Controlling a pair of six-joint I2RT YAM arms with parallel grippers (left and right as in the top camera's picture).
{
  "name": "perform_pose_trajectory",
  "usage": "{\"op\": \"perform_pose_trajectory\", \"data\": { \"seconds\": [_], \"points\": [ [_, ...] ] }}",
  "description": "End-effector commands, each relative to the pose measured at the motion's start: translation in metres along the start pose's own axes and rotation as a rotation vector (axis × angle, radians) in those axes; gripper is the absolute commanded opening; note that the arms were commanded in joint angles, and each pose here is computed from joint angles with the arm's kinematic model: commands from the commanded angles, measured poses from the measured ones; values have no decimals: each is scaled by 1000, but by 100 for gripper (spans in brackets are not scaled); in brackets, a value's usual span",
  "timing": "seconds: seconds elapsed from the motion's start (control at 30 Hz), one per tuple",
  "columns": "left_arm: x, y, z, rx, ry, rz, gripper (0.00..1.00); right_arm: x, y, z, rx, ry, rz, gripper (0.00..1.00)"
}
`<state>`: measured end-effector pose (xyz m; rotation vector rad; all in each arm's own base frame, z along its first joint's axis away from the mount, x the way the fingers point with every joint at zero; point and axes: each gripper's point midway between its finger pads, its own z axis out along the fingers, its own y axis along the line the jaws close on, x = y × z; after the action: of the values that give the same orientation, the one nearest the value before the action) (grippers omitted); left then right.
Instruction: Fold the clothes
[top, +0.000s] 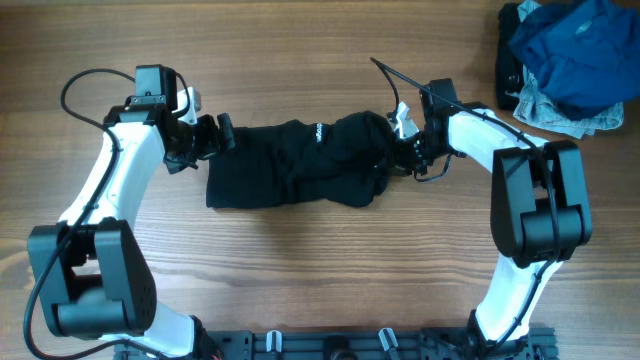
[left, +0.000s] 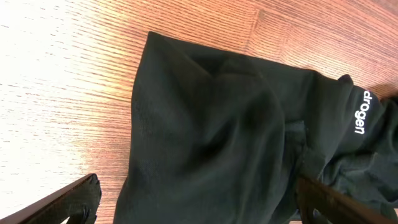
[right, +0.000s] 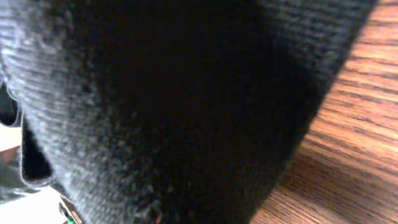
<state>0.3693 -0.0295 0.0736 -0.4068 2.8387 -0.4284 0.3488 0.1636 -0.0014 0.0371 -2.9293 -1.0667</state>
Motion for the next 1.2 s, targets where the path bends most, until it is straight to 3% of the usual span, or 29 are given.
{"op": "perform_pose_trajectory", "data": {
  "seconds": [0.0, 0.17, 0.33, 0.47, 0.57, 0.67, 0.77, 1.0, 1.03, 1.1, 1.17],
  "points": [
    [-4, 1, -6, -6, -19, -10, 100, 6, -33, 9, 126, 13, 79, 4],
    [-2, 1, -6, -7, -12, -12, 100, -4, -73, -26, 136, -43, 163, 4],
    [-2, 1, -6, -7, -13, -12, 100, 1, -130, -80, 335, -38, 279, 4],
    [-2, 1, -6, -8, -14, -12, 100, -12, -128, -111, 393, -46, 271, 4],
    [-2, 1, -6, -7, -14, -11, 100, -20, -126, -157, 560, -39, 298, 5],
    [-2, 1, -6, -7, -14, -11, 100, -30, -109, -168, 569, -56, 289, 4],
    [-2, 1, -6, -7, -14, -11, 100, -35, -97, -172, 678, -63, 277, 4],
    [-2, 1, -6, -7, -13, -12, 100, -41, -48, -138, 693, -31, 128, 4],
    [-2, 1, -6, -7, -12, -12, 100, -41, -48, -138, 695, -35, 140, 8],
    [-2, 1, -6, -7, -11, -12, 100, -41, -57, -145, 700, -49, 177, 28],
    [0, 2, -6, -10, -2, -15, 100, -41, -72, -158, 697, -61, 216, 33]
  ]
}}
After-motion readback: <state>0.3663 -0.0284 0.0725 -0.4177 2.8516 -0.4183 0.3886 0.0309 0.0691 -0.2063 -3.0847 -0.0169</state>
